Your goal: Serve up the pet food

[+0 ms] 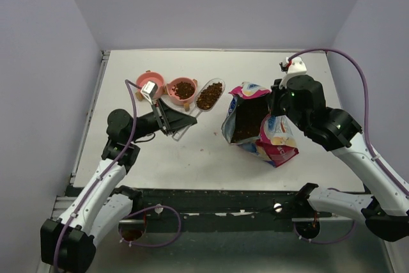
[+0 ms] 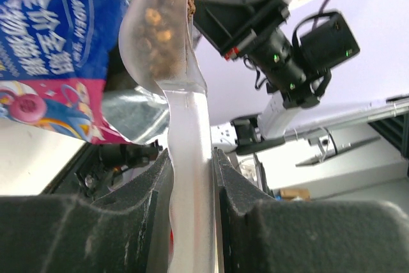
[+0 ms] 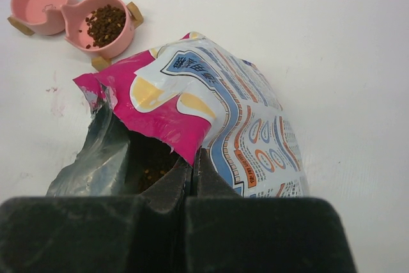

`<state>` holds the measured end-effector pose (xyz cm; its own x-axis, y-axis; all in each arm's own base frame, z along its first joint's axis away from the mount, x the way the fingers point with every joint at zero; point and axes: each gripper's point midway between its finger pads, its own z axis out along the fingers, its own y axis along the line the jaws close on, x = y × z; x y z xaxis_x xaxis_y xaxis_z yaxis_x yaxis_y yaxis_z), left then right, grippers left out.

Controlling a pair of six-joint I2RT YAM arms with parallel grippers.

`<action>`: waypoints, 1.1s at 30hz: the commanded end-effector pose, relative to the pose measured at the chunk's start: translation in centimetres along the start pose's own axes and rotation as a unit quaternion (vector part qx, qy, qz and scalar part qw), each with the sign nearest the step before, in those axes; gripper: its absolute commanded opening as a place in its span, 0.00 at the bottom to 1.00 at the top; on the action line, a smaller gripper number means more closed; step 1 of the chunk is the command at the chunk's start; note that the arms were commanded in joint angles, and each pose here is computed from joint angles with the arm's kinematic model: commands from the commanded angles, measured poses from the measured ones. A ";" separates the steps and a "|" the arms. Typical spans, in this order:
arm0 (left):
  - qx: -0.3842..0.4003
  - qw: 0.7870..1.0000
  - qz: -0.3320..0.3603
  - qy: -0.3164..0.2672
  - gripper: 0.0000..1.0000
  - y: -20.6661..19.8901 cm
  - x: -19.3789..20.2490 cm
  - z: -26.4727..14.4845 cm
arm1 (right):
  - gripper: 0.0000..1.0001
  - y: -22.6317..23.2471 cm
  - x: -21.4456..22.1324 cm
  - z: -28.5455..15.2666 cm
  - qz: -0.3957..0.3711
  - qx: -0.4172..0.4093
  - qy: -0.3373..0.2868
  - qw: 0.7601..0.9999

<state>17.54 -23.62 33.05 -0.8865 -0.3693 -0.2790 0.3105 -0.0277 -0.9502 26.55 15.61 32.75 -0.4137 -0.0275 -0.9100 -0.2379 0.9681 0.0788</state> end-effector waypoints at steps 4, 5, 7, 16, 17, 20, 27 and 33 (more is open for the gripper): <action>-0.028 0.999 0.020 -0.041 0.00 1.9 -4.9 -2.0 | 0.01 1.0 -5.5 -2.2 0.041 -0.036 -0.094 0.994; -0.028 0.998 0.026 -0.047 0.00 2.3 -5.5 -2.3 | 0.00 1.0 -5.5 -2.3 0.042 -0.038 -0.095 0.994; -0.030 0.997 0.028 -0.060 0.00 3.2 -7.0 -2.9 | 0.00 1.0 -5.5 -2.5 0.041 -0.040 -0.096 0.994; -0.051 0.990 0.028 -0.128 0.00 6.4 -13.9 -7.3 | 0.01 0.3 -5.1 -3.2 0.038 -0.032 -0.096 0.994; -0.054 0.989 0.028 -0.137 0.00 6.7 -14.7 -7.9 | 0.00 0.2 -5.2 -3.2 0.038 -0.030 -0.096 0.994; -0.060 0.986 0.029 -0.154 0.00 7.7 -16.2 -9.1 | 0.00 0.0 -5.1 -3.4 0.039 -0.028 -0.098 0.994; -0.064 0.978 0.006 -0.196 0.00 10.2 -19.8 -11.8 | 0.00 -0.1 -5.4 -3.7 0.042 -0.029 -0.101 0.994; -0.073 0.972 -0.023 -0.222 0.00 13.1 -21.7 -13.3 | 0.00 -0.5 -5.4 -4.0 0.041 -0.022 -0.103 0.994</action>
<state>35.67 -4.45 24.22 -0.6677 -0.7381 -0.0972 0.1111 0.0303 -0.9933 25.51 14.77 32.97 -0.4160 -0.0295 -0.9089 -0.2408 0.9674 0.0788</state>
